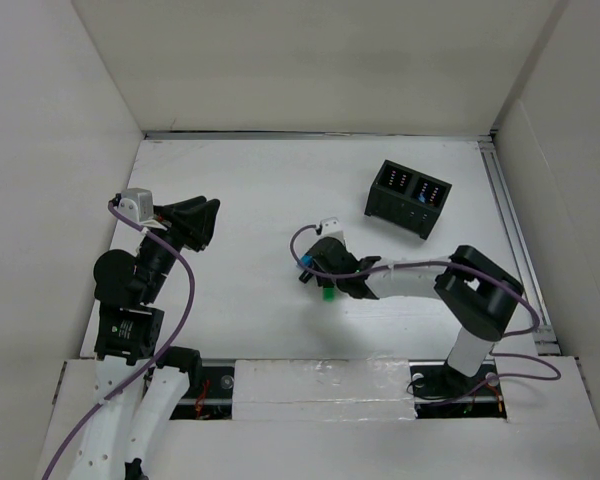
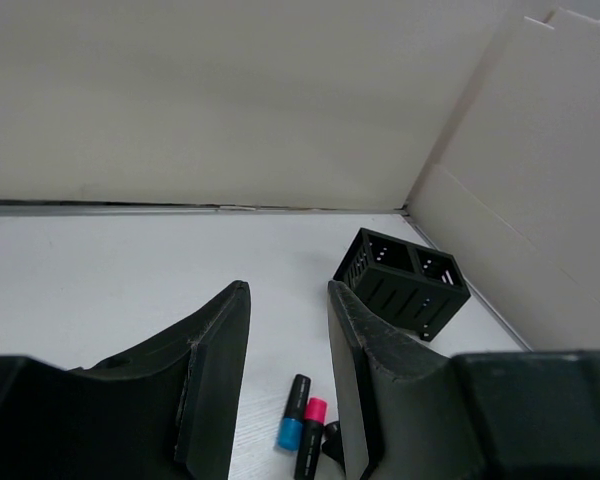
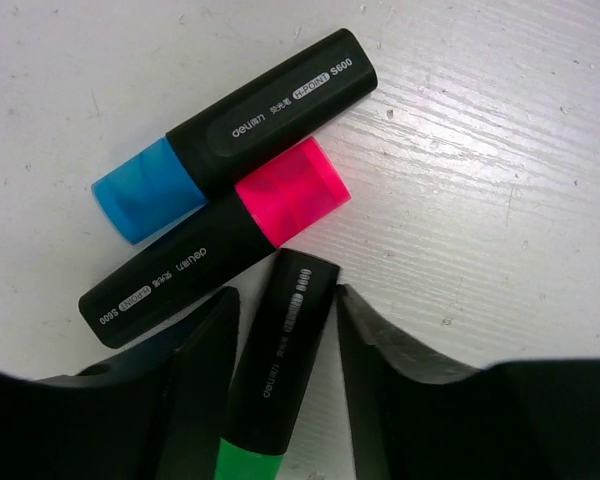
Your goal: Organize the desk
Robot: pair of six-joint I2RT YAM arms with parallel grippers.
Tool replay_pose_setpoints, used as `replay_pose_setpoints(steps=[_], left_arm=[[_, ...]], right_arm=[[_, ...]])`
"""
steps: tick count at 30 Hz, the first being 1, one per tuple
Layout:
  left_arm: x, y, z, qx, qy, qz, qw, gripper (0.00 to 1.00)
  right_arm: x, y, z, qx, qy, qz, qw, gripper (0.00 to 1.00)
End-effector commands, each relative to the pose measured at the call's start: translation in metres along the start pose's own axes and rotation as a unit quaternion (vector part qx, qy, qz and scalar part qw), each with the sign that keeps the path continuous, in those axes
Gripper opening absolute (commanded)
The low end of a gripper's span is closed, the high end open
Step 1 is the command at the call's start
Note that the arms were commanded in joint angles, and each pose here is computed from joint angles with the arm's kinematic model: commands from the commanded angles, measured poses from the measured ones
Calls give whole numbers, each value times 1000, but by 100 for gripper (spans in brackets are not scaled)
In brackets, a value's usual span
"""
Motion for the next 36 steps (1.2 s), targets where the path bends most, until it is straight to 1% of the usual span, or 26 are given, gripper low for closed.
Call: replay_pose_setpoints(steps=[1,2,3,5,6,7,8,10,11,12,15,16,18,19,20,21,22,23,24,26,27,28,29,30,34,36], left_arm=[[-9,-5,-1,13,-20,12,1000,33],[-10,-6,-1,13,-22,12,1000,33],[-10,-6,-1,14,-22,13,1000,33],[-10,-5,-1,11,-23,13,1000,33],[-10,-5,-1,12,-23,13,1000,33],[-10,-6,-1,15,-22,12,1000,33],[-10,-6,-1,15,-22,12,1000,33],[-8,-5,0,12,-19,12,1000,33],[-8,-5,0,12,-19,11,1000,33],[-8,-6,0,15,-16,10,1000,33],[-8,-7,0,20,-16,9,1000,33],[-7,-6,1,19,-14,9,1000,33],[-6,-6,1,19,-13,8,1000,33],[-6,-7,0,20,-13,9,1000,33],[-7,-7,0,19,-15,9,1000,33],[-7,-5,0,15,-17,9,1000,33],[-7,-4,1,12,-17,10,1000,33],[-7,-3,1,8,-17,10,1000,33],[-6,-4,1,11,-14,10,1000,33],[-8,-6,0,16,-16,11,1000,33],[-7,-5,1,14,-16,11,1000,33],[-7,-5,1,14,-15,10,1000,33],[-7,-5,1,13,-16,11,1000,33],[-7,-5,0,14,-15,10,1000,33],[-8,-5,0,12,-19,12,1000,33],[-8,-5,0,15,-17,12,1000,33]], right_arm=[[13,-3,3,-2,25,-3,1000,47],[15,-4,3,-2,27,-2,1000,43],[18,-6,2,2,28,-2,1000,34],[17,-8,-1,6,25,2,1000,22],[15,-9,-2,8,22,4,1000,14],[2,-15,-14,12,4,14,1000,9],[1,-15,-14,15,3,14,1000,7],[-15,-21,-29,17,-18,23,999,7],[-36,-31,-44,22,-53,42,997,7],[-49,-34,-54,21,-73,52,996,7],[-101,-68,-79,35,-154,101,982,9],[-116,-87,-82,51,-172,112,977,9],[-152,-111,-88,69,-226,139,962,9],[-163,-126,-88,93,-243,135,956,9],[-181,-156,-92,132,-265,156,942,9],[-193,-172,-92,148,-277,166,935,9],[-198,-185,-84,166,-276,158,933,9],[-212,-213,-88,195,-295,171,920,10],[-221,-227,-87,210,-308,174,912,10],[-223,-247,-67,239,-299,163,909,10],[-231,-268,-68,257,-307,170,900,10],[-227,-276,-54,267,-291,164,904,10],[-227,-284,-51,278,-286,161,903,10],[-230,-299,-51,294,-295,166,894,10],[-222,-314,-32,307,-276,156,897,10],[-215,-313,-22,309,-264,152,901,10]])
Point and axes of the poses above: each gripper's point midway between its finger pads, its own z axis out along the fingers, its own y axis along the line the jaws close on, x = y × z, the point moved 4 cm from there along -z, back along the fingers, and after that the axes turned 14 degrees about -z, right-handed, at the moved point
